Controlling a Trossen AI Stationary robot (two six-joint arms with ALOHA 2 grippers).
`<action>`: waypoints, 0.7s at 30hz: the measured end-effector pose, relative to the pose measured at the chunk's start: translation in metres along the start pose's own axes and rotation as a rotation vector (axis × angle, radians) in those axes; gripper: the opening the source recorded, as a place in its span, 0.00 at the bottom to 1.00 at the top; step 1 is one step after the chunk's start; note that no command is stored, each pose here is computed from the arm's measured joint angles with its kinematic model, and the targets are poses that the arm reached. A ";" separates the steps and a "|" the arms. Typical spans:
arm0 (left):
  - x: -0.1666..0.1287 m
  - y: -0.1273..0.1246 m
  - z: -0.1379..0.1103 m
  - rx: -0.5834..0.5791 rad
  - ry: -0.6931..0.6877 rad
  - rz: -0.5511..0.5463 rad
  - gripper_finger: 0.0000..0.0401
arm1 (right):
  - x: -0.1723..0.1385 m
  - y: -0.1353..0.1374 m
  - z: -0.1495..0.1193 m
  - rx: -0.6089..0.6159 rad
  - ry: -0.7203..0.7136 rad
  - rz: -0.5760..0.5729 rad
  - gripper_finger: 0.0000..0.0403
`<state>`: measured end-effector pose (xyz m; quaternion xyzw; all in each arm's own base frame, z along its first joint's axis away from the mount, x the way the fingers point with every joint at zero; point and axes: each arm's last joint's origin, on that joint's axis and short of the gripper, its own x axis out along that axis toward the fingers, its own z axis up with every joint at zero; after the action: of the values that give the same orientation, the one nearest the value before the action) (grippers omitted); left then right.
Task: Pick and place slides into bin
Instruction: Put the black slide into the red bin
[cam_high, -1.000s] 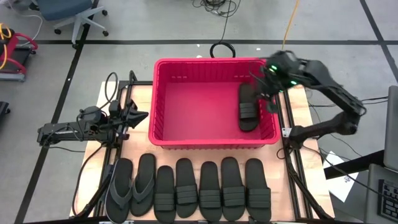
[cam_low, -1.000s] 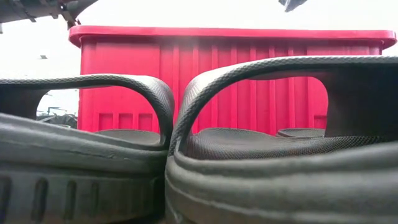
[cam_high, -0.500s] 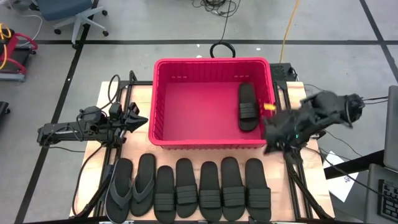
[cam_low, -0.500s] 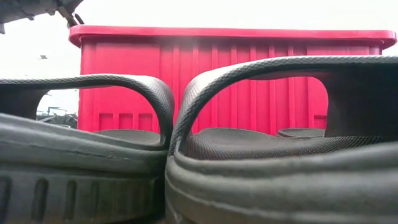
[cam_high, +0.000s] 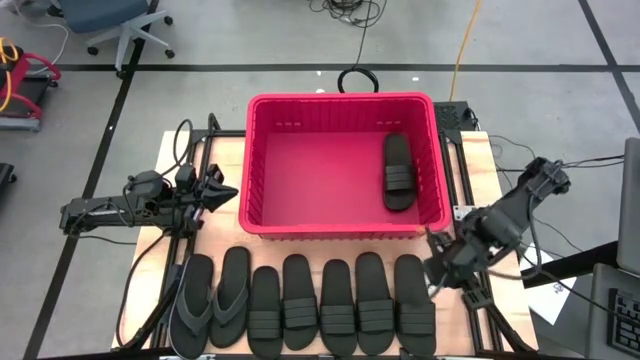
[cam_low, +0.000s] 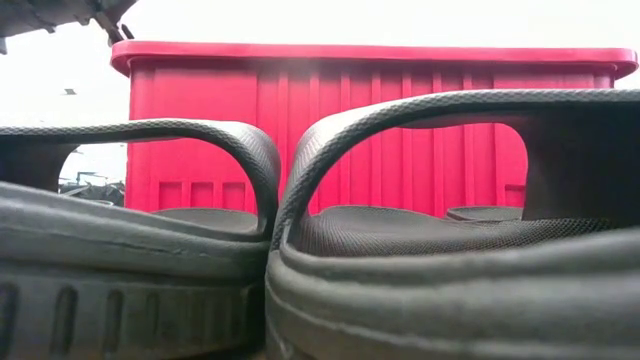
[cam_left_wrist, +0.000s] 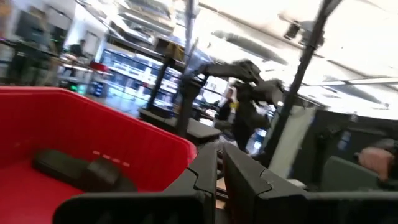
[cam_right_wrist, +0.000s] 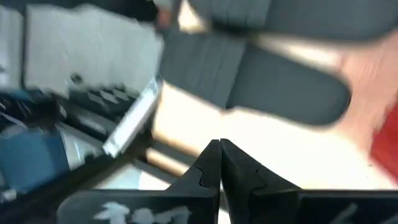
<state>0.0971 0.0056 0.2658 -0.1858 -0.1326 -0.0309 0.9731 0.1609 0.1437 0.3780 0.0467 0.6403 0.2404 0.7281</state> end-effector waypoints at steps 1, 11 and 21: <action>0.000 0.001 0.000 0.000 -0.011 0.025 0.06 | 0.003 0.000 -0.006 0.009 0.015 -0.002 0.00; -0.001 0.006 0.003 -0.022 -0.092 0.210 0.06 | 0.033 0.049 -0.036 -0.235 -0.098 0.117 0.00; -0.001 0.007 0.003 -0.037 -0.107 0.241 0.06 | 0.073 0.078 -0.037 -0.045 -0.223 0.378 0.00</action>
<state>0.0962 0.0132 0.2657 -0.2195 -0.1607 0.0936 0.9577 0.1080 0.2337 0.3343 0.1761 0.5303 0.3801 0.7370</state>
